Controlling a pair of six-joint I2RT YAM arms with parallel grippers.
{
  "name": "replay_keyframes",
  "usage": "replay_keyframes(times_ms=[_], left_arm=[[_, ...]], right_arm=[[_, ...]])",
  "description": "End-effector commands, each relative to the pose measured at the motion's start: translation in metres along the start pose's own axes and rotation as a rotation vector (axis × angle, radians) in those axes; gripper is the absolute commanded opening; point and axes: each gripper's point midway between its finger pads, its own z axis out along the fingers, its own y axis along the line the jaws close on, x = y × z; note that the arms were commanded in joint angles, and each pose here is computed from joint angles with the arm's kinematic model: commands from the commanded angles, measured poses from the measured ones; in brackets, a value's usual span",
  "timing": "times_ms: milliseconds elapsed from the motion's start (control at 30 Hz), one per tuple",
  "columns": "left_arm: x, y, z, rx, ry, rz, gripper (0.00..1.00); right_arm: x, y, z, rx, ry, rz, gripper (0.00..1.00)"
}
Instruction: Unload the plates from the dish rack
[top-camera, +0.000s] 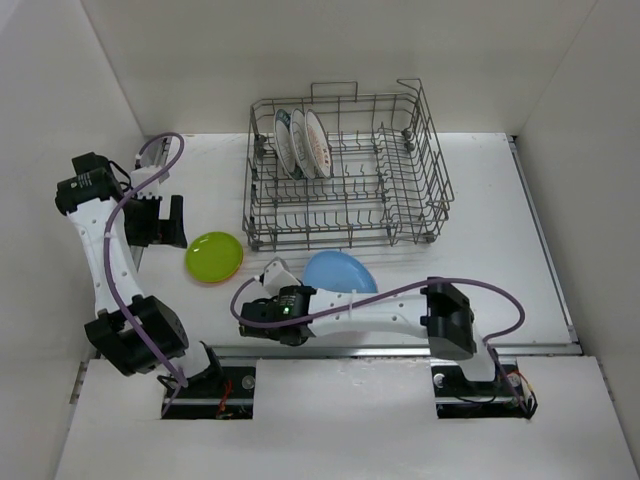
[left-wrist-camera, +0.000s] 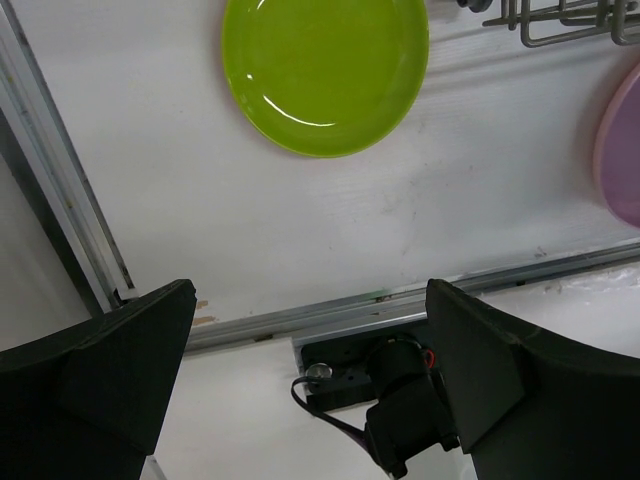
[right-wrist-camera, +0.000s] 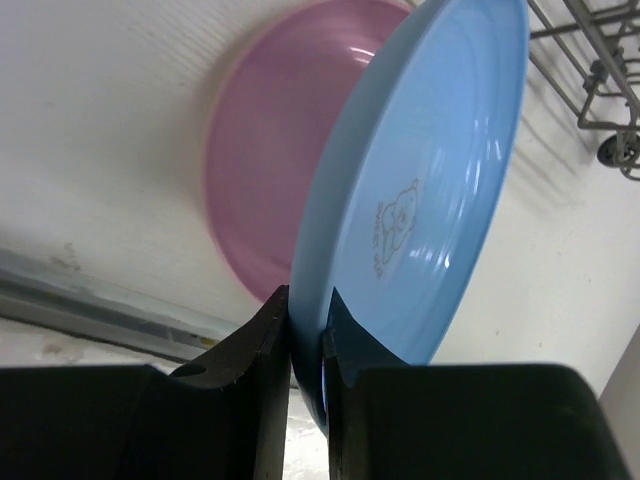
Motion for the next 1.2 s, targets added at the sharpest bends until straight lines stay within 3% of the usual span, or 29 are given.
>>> replay_keyframes(times_ms=[0, 67, 133, 167, 267, 300, 333, 633, 800, 867, 1000, 1167], left_arm=[[0.007, -0.009, -0.014, -0.009, -0.017, 0.027, 1.00], [0.007, -0.009, -0.014, -0.009, -0.017, 0.027, 1.00], [0.007, -0.009, -0.014, -0.009, -0.017, 0.027, 1.00], [0.007, -0.009, -0.014, -0.009, -0.017, 0.027, 1.00], [0.007, -0.010, -0.016, -0.013, -0.024, 0.030, 1.00], [0.007, -0.010, -0.016, -0.013, -0.024, 0.039, 1.00], [0.007, -0.010, -0.016, -0.013, -0.024, 0.039, 1.00], [-0.005, -0.037, -0.041, 0.099, -0.077, 0.077, 1.00], [-0.032, -0.059, -0.063, 0.110, -0.164, 0.195, 1.00], [-0.045, -0.086, -0.067, 0.185, -0.206, 0.260, 1.00], [-0.072, -0.127, -0.068, 0.258, -0.255, 0.312, 1.00], [-0.140, -0.154, -0.047, 0.140, -0.335, 0.450, 1.00]], right_arm=[[0.002, -0.027, 0.007, 0.065, 0.005, 0.061, 0.02], [-0.003, -0.013, 0.015, 0.018, -0.025, 0.020, 0.07], [-0.005, -0.003, 0.020, -0.035, -0.018, -0.003, 0.20], [-0.006, 0.008, 0.019, -0.089, -0.011, 0.003, 0.42], [-0.004, 0.013, 0.018, -0.122, -0.001, -0.015, 0.72], [-0.006, 0.011, 0.015, -0.127, -0.007, -0.009, 0.91], [-0.015, 0.007, 0.005, -0.138, -0.025, 0.009, 1.00], [-0.090, -0.047, -0.066, -0.243, -0.208, 0.204, 1.00], [-0.155, -0.103, -0.101, -0.519, -0.426, 0.509, 1.00], [-0.181, -0.129, -0.093, -0.583, -0.511, 0.634, 1.00], [-0.194, -0.204, -0.033, -0.454, -0.503, 0.812, 1.00], [-0.205, -0.322, 0.012, -0.210, -0.539, 0.991, 1.00]])
